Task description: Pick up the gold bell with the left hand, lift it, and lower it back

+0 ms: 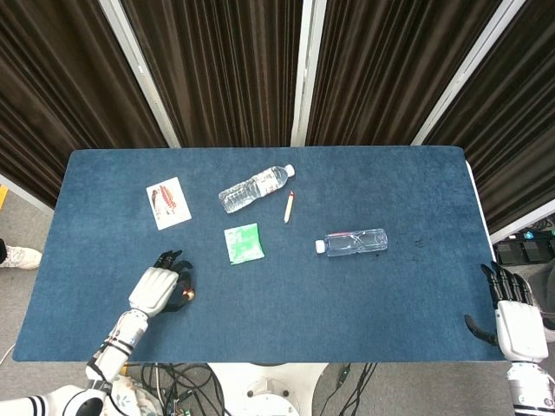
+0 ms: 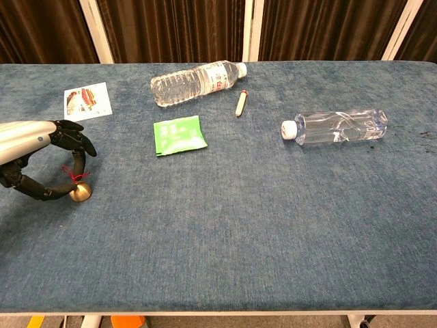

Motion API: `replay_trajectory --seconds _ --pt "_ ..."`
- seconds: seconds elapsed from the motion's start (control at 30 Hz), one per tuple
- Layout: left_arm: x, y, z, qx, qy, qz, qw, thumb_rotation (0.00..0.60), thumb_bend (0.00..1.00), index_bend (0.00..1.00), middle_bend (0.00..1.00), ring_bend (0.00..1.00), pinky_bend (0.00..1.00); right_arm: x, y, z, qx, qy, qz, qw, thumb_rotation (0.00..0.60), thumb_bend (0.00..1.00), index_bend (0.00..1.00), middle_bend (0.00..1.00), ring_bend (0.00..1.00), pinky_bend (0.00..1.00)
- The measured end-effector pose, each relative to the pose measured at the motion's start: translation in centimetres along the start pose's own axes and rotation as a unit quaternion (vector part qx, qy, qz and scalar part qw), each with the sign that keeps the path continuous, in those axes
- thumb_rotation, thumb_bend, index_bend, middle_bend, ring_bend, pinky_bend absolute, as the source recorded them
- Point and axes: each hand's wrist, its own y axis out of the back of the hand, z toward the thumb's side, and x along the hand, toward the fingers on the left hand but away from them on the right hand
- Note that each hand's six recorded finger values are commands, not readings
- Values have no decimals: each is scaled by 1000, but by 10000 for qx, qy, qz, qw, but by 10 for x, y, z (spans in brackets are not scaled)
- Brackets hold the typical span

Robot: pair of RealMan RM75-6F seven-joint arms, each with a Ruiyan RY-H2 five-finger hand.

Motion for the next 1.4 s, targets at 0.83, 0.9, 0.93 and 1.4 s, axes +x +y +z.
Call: replay_trajectory --seconds 0.83,0.9,0.93,1.4 --pt "-3 24 -1 -129 22 238 9996 600 410 615 281 31 43 0 -1 0 -12 6 12 10000 600 166 0 0 0 0" --pt "-4 36 -7 -103 91 393 9991 600 409 623 288 40 47 0 -1 0 -12 8 5 10000 600 167 0 0 0 0" --pt "-4 41 -10 -96 132 479 9987 600 409 628 292 44 49 0 -1 0 -10 10 2 10000 600 167 0 0 0 0" --pt "-10 122 -59 -650 699 1459 9847 600 416 665 323 69 72 -2 2 7 7 89 -38 10000 600 166 0 0 0 0"
